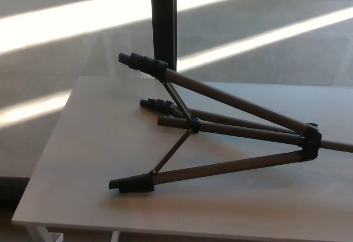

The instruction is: Use both hands of the robot to pick up the tripod lying in the middle of the desk and make it stand upright on the desk

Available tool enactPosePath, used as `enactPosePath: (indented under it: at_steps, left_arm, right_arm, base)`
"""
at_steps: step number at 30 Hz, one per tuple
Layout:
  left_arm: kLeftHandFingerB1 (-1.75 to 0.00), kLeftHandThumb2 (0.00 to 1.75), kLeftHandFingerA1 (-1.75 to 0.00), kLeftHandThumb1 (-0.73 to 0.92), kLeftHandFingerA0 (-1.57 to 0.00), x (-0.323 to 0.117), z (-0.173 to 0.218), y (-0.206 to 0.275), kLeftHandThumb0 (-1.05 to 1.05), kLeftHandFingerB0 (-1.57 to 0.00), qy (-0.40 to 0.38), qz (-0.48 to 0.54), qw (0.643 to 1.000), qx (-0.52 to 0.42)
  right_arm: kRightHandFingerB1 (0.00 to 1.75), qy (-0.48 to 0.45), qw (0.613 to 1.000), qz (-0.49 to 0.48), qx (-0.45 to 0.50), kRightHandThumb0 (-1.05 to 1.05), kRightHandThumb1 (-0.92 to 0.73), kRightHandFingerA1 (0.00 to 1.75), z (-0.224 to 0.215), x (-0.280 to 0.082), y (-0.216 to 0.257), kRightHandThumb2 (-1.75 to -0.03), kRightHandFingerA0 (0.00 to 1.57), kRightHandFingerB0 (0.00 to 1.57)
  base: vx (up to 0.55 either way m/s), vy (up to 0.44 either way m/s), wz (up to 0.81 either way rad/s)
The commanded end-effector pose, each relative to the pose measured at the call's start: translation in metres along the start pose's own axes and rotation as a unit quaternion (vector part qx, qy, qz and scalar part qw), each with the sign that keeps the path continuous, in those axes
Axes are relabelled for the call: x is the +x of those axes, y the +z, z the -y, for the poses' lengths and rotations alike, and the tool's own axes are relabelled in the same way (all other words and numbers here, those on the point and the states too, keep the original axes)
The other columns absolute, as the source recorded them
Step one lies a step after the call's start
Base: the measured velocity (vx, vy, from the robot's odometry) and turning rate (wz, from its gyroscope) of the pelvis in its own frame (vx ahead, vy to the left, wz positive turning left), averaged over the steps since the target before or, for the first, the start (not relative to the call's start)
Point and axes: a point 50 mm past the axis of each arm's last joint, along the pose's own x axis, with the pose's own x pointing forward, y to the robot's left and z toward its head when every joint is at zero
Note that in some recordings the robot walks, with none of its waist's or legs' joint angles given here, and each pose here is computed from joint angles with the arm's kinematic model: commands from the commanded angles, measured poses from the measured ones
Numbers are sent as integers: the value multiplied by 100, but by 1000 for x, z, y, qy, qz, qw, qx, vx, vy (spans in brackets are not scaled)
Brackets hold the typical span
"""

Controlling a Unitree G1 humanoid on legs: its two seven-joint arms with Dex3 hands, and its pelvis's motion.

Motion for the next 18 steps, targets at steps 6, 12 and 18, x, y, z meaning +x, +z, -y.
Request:
enactPosePath:
  at_steps: [6,12,18]
  left_arm:
    - [-43,63,-55,75,-54,-57,188,156,-75,-52,-328,302,888,-109]
    - [-45,64,-57,82,-48,-92,247,172,-72,-42,-411,325,845,-110]
    - [-48,65,-60,84,-43,-113,277,187,-68,-40,-472,337,812,-71]
  right_arm:
    - [39,341,893,265,123,-74,-71,52,-161,-72,113,-62,66,51]
    - [50,414,862,237,172,-72,-70,65,-210,-91,112,-61,79,54]
    - [53,445,853,212,174,-72,-77,74,-234,-100,104,-63,82,64]
  base:
    - [0,0,0]
    - [0,0,0]
    - [0,0,0]
